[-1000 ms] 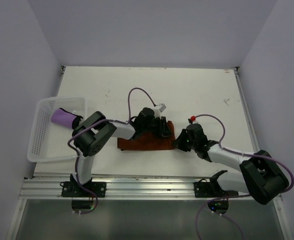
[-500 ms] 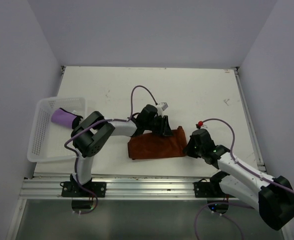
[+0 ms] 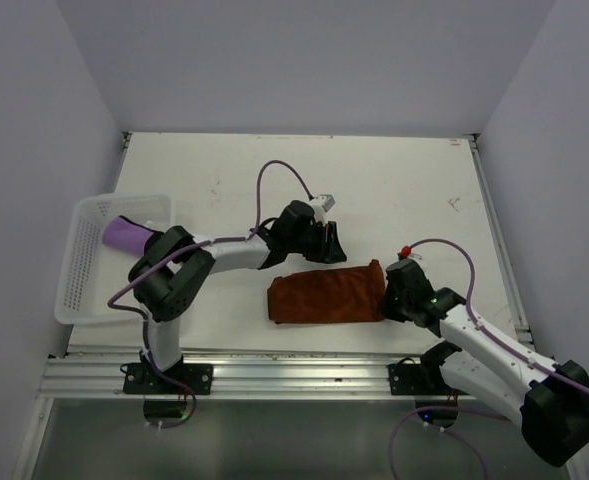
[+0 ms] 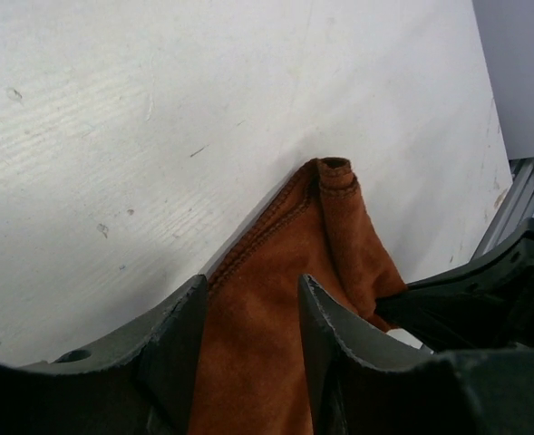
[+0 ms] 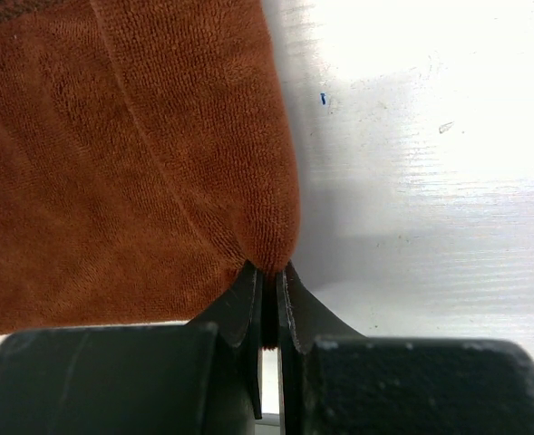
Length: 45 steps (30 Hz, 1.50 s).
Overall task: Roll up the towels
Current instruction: Roll the towel
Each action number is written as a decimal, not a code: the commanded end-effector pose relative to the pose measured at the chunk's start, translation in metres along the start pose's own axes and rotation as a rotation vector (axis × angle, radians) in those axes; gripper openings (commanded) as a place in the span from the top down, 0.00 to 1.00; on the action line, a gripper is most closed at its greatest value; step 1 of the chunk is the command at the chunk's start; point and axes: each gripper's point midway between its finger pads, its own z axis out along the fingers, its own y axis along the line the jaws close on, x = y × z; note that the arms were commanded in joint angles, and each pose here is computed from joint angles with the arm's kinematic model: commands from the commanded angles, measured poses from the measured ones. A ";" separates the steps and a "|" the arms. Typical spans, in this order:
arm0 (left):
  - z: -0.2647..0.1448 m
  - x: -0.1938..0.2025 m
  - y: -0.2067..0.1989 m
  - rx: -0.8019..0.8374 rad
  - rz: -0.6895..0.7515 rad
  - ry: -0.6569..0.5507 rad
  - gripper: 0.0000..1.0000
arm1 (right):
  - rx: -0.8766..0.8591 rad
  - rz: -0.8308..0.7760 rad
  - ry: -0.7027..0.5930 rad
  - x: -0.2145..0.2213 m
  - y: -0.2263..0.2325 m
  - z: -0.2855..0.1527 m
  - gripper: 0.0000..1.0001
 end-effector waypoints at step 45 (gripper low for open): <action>-0.047 -0.062 0.015 -0.105 0.034 -0.115 0.49 | 0.186 -0.169 -0.130 -0.043 0.003 -0.024 1.00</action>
